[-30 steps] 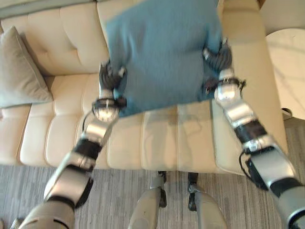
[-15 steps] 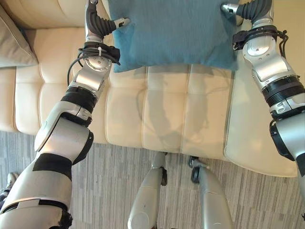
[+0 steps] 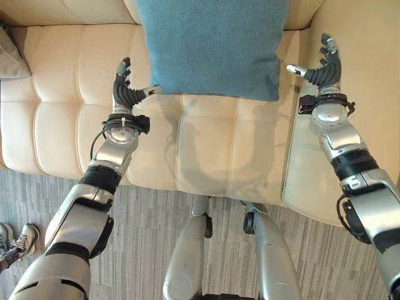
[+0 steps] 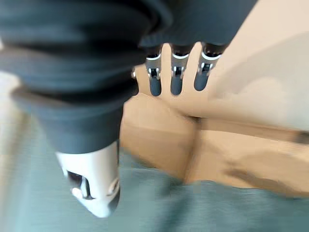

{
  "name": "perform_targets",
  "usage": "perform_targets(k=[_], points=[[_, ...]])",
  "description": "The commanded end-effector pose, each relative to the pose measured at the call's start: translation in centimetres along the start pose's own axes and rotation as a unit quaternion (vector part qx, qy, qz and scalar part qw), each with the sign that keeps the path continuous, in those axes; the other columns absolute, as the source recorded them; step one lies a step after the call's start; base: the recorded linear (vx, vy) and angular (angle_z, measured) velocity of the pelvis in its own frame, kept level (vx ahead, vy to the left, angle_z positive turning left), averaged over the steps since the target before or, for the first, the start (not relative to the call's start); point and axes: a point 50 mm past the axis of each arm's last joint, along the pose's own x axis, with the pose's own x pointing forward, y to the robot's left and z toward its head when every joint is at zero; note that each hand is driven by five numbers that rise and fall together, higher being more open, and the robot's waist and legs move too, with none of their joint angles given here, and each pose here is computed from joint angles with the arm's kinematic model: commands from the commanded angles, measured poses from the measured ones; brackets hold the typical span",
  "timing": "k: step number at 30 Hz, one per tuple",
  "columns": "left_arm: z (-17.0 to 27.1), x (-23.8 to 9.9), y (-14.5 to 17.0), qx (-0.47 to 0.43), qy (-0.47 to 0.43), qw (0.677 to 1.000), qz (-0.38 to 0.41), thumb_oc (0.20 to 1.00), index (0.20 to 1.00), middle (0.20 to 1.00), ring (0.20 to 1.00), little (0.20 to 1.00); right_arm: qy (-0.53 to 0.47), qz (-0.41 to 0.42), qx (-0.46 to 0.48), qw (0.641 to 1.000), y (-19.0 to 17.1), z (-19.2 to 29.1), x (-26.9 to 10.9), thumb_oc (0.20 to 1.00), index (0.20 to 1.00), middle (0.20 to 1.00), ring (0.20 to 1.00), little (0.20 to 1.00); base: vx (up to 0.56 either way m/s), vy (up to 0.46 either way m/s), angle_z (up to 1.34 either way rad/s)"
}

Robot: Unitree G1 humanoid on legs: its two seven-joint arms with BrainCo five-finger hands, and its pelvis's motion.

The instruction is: Pick up all the scattered cushions and arrange them neatly on the sofa.

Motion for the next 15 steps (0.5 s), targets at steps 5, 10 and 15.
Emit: perform_targets(k=[5,10,15], points=[[-5.0,-7.1,3.7,0.034,0.06,0.997,-0.027,1.0,1.0,1.0,1.0,1.0,0.033,0.066,-0.029,0.997,-3.6,-4.9,-8.3,1.0,1.0,1.0,1.0,1.0,0.11,0.049,-0.18],[-11.0,-16.6,7.8,0.039,0.239,0.97,-0.009,1.0,1.0,1.0,1.0,1.0,0.21,0.091,-0.041,0.973,-7.1,-11.2,-18.1,1.0,1.0,1.0,1.0,1.0,0.11,0.053,-0.36],[-15.0,-26.9,9.0,0.058,0.416,0.907,-0.008,1.0,1.0,1.0,1.0,1.0,0.397,0.172,-0.127,0.892,-8.3,-15.9,-28.2,1.0,1.0,1.0,1.0,1.0,0.02,0.087,-0.41]])
